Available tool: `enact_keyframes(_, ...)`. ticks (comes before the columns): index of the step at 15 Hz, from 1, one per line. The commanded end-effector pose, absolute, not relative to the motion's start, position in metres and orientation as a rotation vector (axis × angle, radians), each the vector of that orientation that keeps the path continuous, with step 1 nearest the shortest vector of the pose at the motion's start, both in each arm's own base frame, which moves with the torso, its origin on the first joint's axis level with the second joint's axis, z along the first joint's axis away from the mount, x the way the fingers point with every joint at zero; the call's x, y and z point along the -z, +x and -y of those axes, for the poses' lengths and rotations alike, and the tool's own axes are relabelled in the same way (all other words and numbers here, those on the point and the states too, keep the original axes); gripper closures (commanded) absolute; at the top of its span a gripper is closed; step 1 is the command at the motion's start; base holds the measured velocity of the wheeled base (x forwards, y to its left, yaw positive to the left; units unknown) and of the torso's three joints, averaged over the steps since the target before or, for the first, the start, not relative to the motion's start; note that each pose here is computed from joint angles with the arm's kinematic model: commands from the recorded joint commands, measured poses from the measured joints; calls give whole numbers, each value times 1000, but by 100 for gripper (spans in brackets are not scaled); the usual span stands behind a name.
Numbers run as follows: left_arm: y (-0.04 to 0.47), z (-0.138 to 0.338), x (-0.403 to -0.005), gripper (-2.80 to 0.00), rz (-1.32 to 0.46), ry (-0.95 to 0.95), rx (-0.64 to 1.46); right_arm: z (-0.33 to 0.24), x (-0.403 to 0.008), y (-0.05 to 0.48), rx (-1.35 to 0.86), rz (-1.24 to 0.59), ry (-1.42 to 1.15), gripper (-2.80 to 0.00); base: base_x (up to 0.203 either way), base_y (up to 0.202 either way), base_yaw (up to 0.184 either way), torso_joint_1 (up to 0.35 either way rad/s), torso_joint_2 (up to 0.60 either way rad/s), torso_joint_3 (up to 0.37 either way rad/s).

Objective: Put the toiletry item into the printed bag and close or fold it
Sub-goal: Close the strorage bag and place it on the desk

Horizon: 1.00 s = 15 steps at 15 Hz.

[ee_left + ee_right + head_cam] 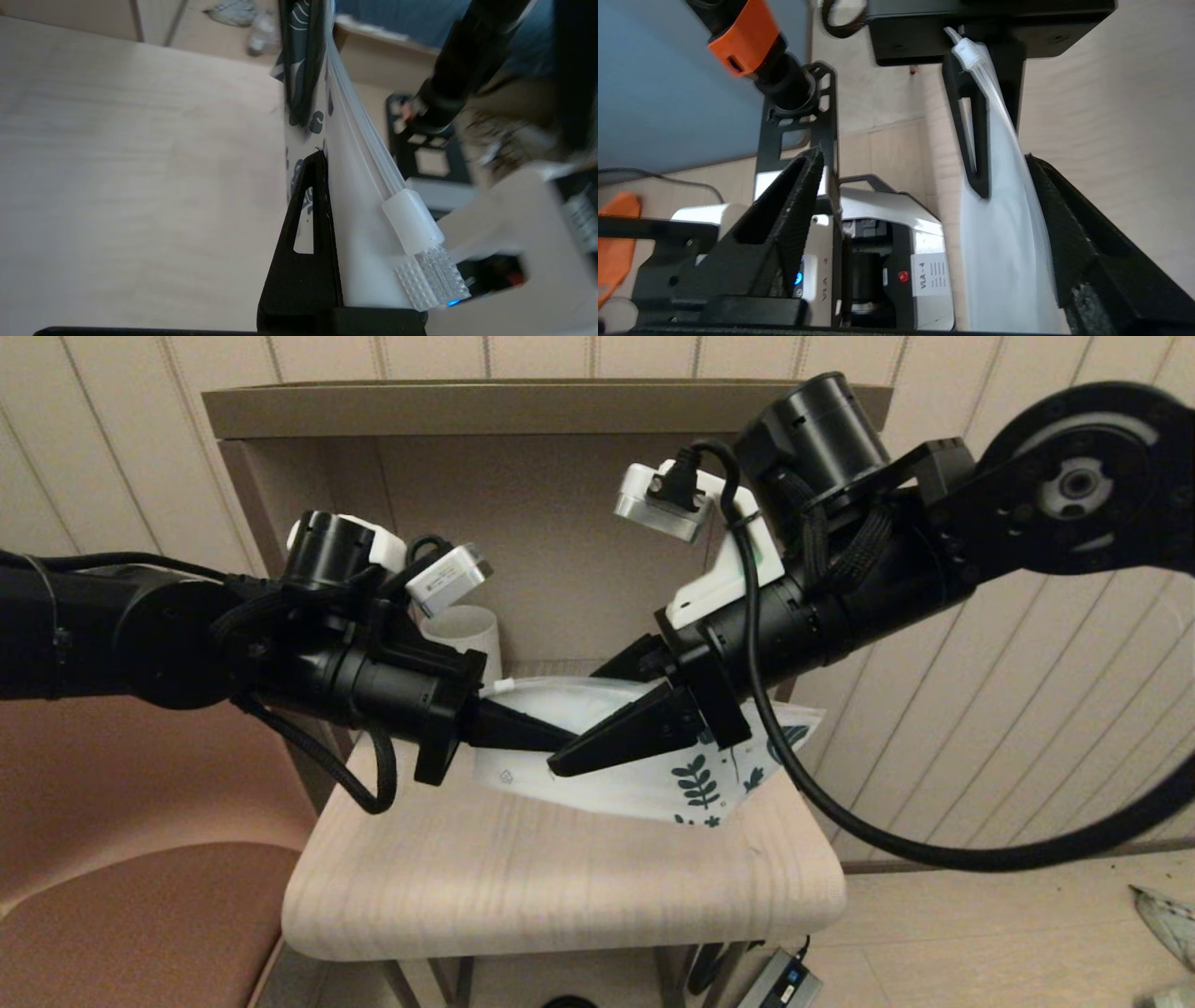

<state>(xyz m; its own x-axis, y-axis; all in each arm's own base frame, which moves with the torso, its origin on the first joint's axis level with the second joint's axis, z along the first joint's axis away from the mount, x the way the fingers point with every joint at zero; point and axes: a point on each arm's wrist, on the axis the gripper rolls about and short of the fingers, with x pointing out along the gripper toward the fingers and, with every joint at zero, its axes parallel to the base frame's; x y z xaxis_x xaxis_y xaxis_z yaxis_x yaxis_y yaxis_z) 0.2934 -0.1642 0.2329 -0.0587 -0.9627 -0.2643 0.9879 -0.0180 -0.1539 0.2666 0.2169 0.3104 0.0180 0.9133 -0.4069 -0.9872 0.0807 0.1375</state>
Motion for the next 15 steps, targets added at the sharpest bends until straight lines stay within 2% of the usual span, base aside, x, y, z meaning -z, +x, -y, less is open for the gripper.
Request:
enact_keyframes(1,298,175,-233,0,-360,65,1614,-216,-310,266,-1492,-428,-201,-280,0,0,0,0,0,0)
enact_keyframes(6,301,187,-228,0,-386,62,1632,-217,-307,270,-1390,-288,-214,-280,0,0,0,0,0,0)
enact_keyframes(15,301,194,-218,0,-520,43,1650,-206,-292,258,-1394,-190,-299,-280,0,0,0,0,0,0)
